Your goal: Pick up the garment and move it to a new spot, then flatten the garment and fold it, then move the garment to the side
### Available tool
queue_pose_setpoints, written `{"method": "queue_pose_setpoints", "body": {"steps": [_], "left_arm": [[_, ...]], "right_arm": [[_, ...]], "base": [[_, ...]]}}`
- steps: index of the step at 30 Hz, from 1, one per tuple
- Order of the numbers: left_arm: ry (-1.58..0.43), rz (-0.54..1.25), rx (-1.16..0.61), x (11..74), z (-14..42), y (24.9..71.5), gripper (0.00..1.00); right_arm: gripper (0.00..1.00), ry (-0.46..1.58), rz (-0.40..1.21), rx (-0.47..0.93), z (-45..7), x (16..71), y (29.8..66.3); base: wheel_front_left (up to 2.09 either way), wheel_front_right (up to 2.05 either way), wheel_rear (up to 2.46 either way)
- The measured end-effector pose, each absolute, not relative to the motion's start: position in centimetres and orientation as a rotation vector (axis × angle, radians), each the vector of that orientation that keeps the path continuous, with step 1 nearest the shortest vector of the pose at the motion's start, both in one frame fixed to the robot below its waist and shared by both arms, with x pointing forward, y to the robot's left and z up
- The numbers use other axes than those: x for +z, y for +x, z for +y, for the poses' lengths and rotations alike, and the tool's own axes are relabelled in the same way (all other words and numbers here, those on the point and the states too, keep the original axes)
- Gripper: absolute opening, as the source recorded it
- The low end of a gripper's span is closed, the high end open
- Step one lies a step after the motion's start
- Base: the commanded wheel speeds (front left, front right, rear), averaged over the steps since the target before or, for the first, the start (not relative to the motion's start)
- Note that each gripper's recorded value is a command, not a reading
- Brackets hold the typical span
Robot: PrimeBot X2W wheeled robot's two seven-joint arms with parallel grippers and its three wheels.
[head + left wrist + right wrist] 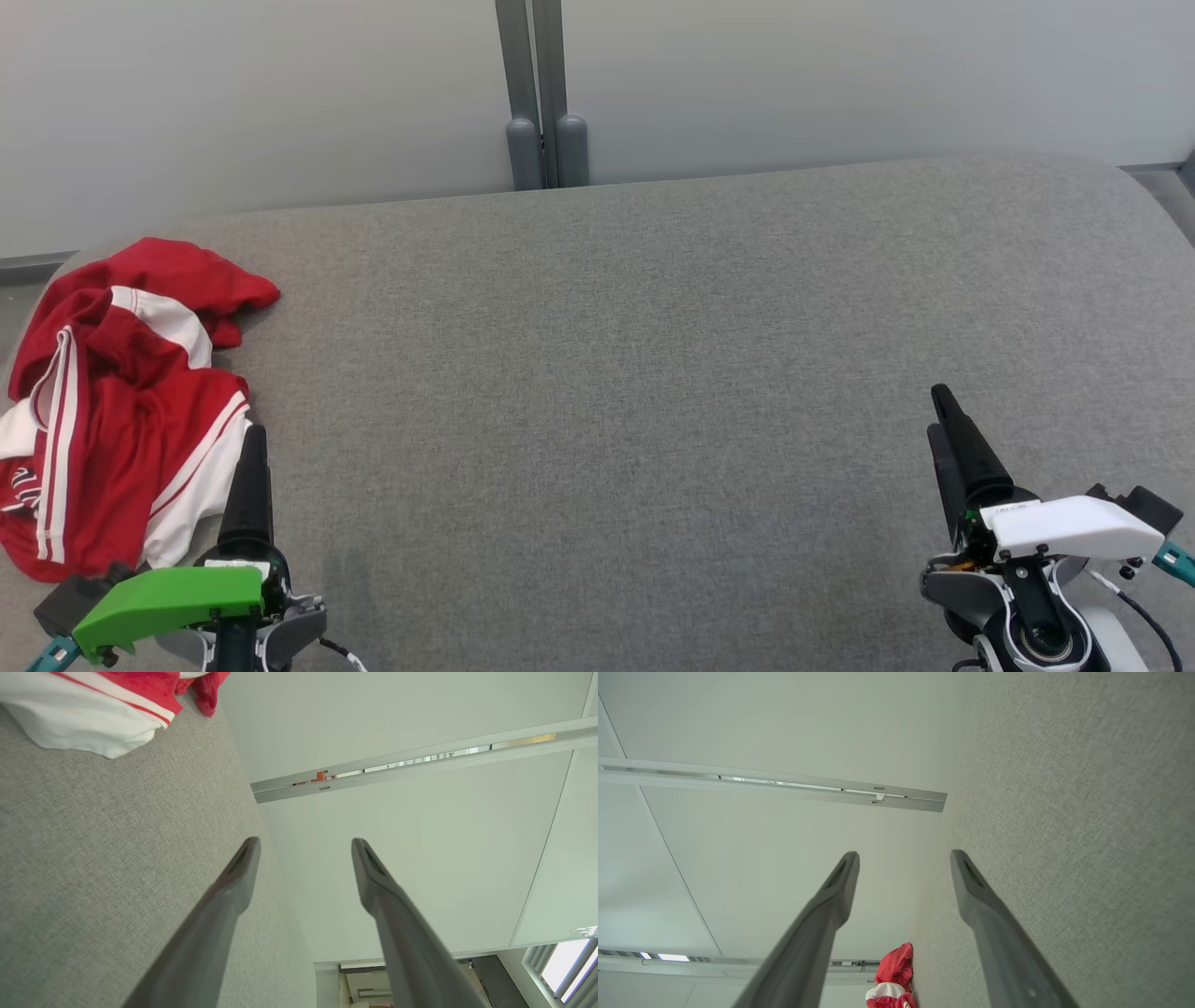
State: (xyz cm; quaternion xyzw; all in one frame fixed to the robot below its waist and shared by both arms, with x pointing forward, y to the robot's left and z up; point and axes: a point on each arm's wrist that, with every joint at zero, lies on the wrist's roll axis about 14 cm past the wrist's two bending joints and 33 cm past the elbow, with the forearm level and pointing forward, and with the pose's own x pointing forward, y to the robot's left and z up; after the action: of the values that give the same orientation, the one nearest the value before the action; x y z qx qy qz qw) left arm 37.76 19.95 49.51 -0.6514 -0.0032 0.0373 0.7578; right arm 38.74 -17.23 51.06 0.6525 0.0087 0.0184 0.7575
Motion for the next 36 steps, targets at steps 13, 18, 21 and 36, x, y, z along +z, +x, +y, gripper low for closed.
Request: {"method": "queue_pose_setpoints", "body": {"steps": [13,18,21,36], "left_arm": [[-1.134,-0.034,0.05,50.7,19.6,37.9,1.0],[-0.968,-0.04,0.029,51.3,19.2,37.9,1.0],[-0.864,-0.033,0.031,51.4,19.0,38.0,1.0],[-0.56,-0.005,0.054,50.6,18.4,37.7,1.0]], "right_arm": [[1.0,1.126,0.004,0.117,-15.4,52.4,39.1],[1.0,1.034,-0.012,0.137,-15.0,52.9,39.2],[1.0,0.981,-0.022,0.137,-15.0,53.0,39.2],[1.0,0.61,-0.053,0.155,-14.6,53.0,39.4]], "base": [[0.0,0.0,0.0],[0.0,0.0,0.0],[0.0,0.0,0.0],[0.0,0.0,0.0]]}}
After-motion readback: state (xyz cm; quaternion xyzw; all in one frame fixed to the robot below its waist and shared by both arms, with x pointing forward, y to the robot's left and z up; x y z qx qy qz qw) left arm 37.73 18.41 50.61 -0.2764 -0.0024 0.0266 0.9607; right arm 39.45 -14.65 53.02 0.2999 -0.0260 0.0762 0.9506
